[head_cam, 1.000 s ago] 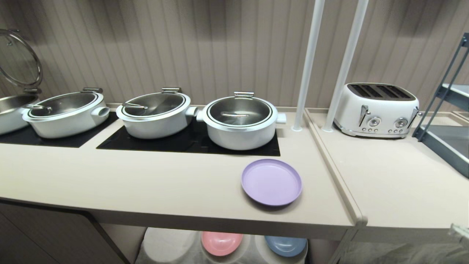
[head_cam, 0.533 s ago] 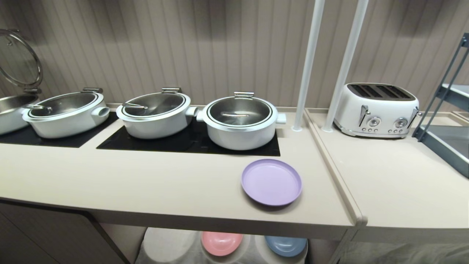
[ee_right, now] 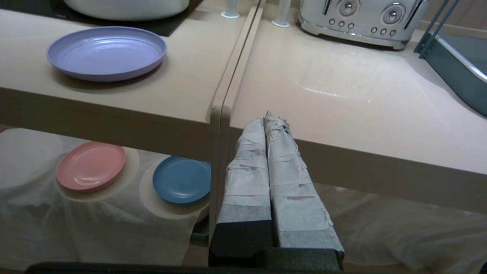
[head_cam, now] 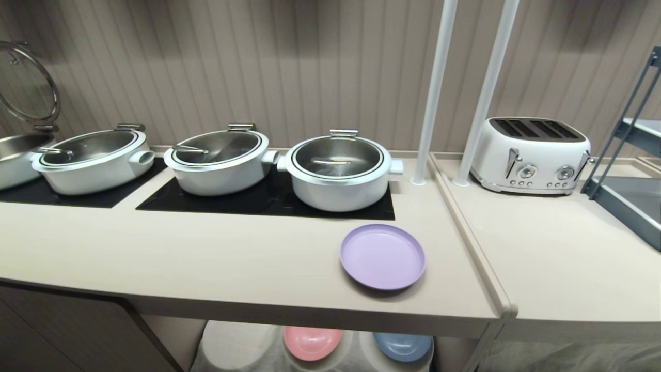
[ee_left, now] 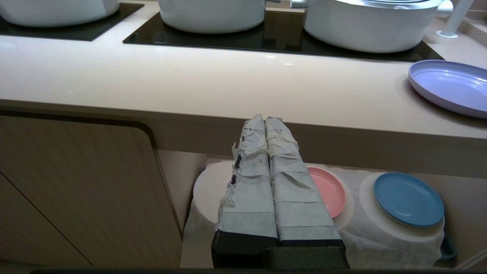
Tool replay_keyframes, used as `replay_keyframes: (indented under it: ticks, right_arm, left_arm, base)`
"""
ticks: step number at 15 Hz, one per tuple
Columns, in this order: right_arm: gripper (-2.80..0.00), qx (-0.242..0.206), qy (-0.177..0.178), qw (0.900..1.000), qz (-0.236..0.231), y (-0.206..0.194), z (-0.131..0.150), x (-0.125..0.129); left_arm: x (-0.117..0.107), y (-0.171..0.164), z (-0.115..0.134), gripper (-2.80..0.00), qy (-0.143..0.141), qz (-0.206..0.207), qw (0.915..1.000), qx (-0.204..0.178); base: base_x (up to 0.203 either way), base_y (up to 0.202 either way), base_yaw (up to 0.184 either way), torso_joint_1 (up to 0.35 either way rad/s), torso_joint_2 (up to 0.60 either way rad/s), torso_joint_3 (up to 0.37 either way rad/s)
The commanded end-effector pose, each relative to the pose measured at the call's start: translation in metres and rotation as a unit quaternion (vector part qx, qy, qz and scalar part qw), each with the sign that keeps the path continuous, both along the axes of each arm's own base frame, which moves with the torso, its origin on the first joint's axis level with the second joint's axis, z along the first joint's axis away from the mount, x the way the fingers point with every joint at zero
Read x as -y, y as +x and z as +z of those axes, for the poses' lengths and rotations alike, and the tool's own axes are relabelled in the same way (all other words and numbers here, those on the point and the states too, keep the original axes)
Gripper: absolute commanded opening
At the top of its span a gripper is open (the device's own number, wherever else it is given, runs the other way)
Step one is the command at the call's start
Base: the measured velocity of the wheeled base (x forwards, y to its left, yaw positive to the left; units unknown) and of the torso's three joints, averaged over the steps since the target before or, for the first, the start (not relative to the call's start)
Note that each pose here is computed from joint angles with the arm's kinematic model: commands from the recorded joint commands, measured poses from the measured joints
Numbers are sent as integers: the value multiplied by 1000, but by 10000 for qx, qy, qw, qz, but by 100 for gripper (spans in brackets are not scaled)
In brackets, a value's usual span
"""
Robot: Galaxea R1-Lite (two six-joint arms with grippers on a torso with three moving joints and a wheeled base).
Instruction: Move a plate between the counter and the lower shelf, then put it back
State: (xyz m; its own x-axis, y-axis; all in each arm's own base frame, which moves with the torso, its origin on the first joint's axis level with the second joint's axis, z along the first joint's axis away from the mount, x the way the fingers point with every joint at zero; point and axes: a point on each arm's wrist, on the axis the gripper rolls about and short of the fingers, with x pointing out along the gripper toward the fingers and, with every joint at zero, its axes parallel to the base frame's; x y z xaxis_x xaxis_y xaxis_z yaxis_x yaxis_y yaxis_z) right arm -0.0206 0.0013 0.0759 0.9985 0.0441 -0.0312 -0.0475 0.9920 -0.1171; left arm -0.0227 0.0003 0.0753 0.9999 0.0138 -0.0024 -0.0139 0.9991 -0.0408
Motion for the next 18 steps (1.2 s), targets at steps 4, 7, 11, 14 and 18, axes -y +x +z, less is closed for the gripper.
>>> replay_keyframes:
  ticks: [4, 7, 11, 14, 18]
  right_arm:
    - [-280, 149, -4, 9999, 17, -2, -1, 0]
    - [-280, 149, -4, 9999, 13, -2, -1, 0]
    - [-280, 149, 143, 9998, -8, -2, 0, 0]
    - [-280, 132, 218, 9997, -25, -2, 0, 0]
    - [-280, 156, 186, 9997, -32, -2, 0, 0]
  left_arm:
    - [0, 0, 0, -280, -3, 8, 10000, -3]
    - [0, 0, 0, -280, -3, 8, 10000, -3]
    - [0, 0, 0, -280, -3, 0, 10000, -3]
    - [0, 0, 0, -280, -3, 0, 10000, -3]
    - [0, 0, 0, -280, -3, 8, 10000, -3]
  base:
    - [0, 0, 0, 0, 0, 0]
    - [0, 0, 0, 0, 0, 0]
    - [0, 0, 0, 0, 0, 0]
    - [0, 0, 0, 0, 0, 0]
    - [0, 0, 0, 0, 0, 0]
